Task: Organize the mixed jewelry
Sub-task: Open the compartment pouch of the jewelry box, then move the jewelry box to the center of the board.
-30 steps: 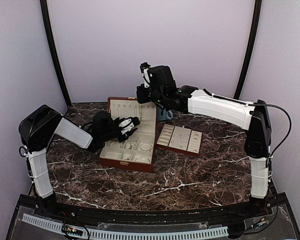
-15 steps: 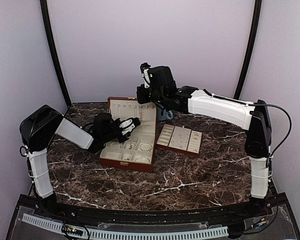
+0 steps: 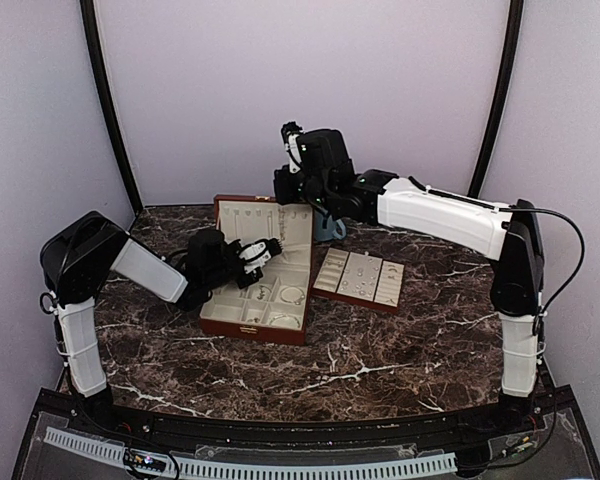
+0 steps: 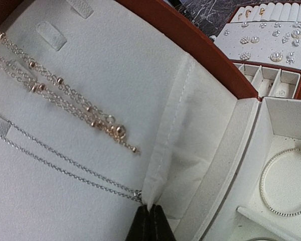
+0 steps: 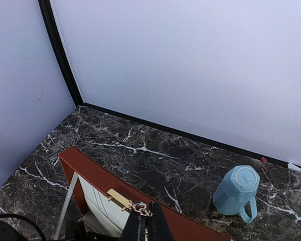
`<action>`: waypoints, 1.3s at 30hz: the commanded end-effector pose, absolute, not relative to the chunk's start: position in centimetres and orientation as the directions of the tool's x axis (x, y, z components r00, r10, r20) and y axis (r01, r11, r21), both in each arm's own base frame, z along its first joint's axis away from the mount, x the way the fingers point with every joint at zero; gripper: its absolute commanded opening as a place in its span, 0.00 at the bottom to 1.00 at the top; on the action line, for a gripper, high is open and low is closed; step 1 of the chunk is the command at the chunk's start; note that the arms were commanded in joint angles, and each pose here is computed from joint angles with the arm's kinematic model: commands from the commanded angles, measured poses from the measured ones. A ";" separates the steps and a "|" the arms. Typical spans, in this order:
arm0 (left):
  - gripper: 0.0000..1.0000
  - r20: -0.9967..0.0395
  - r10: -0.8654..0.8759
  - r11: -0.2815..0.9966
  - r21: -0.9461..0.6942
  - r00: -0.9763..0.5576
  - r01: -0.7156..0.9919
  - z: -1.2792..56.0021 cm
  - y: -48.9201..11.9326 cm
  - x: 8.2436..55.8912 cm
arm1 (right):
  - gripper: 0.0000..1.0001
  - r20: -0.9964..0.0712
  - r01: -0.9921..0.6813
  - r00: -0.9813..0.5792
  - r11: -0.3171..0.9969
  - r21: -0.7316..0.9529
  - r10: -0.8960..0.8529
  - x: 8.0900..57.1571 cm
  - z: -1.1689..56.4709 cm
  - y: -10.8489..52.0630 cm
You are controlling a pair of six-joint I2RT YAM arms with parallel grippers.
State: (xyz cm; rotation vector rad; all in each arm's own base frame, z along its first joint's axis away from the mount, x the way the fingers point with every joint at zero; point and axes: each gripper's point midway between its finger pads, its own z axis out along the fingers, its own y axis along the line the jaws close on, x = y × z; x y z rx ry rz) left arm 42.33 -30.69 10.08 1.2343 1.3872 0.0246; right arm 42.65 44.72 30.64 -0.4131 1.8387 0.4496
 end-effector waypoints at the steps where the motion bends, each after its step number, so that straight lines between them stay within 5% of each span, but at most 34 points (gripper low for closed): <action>1: 0.00 -0.702 0.649 0.416 0.651 0.294 0.635 9.6 -31.0 41.0 | 0.00 -0.968 -0.482 -0.251 0.868 0.117 -0.009 43.2 33.0 44.1; 39: 0.00 -0.678 0.640 0.424 0.703 0.361 0.570 11.0 -31.5 39.7 | 0.00 -0.933 -0.527 -0.351 0.840 0.124 -0.082 43.0 26.3 45.8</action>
